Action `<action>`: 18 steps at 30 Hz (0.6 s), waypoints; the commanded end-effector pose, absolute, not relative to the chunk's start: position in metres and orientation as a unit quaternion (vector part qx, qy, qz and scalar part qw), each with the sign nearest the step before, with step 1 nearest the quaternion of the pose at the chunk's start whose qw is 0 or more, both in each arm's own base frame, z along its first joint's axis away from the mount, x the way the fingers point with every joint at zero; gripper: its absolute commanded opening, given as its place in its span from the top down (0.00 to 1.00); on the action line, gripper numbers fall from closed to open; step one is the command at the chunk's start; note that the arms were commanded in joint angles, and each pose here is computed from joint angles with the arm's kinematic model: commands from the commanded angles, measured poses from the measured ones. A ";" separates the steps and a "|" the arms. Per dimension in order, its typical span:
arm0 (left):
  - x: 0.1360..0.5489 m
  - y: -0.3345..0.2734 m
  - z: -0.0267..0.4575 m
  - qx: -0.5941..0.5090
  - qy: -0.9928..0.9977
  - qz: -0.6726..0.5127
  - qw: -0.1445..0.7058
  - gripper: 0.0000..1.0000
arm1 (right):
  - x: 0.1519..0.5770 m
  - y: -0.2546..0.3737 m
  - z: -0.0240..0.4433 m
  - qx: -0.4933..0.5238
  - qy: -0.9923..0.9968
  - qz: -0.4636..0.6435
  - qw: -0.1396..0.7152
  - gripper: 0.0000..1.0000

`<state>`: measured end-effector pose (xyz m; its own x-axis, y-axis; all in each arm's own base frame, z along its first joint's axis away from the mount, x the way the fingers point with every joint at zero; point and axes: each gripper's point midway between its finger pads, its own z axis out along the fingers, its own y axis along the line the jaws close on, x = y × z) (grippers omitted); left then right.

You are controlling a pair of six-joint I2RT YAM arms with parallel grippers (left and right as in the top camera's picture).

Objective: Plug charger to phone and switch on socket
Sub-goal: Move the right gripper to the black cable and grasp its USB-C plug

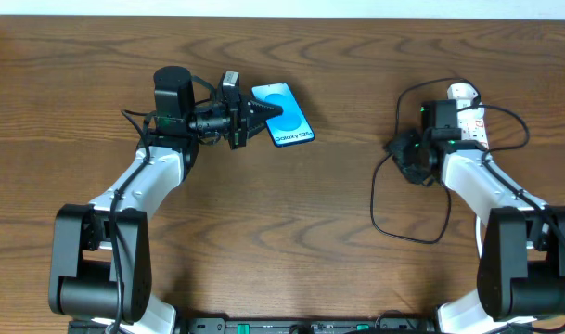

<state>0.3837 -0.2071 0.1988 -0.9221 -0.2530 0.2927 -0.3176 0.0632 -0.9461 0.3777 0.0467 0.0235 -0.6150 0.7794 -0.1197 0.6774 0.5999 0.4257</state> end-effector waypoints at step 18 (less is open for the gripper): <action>0.385 -0.208 0.217 0.149 -0.730 0.667 0.001 0.93 | 0.387 0.056 -0.024 0.419 0.887 0.098 0.165 0.86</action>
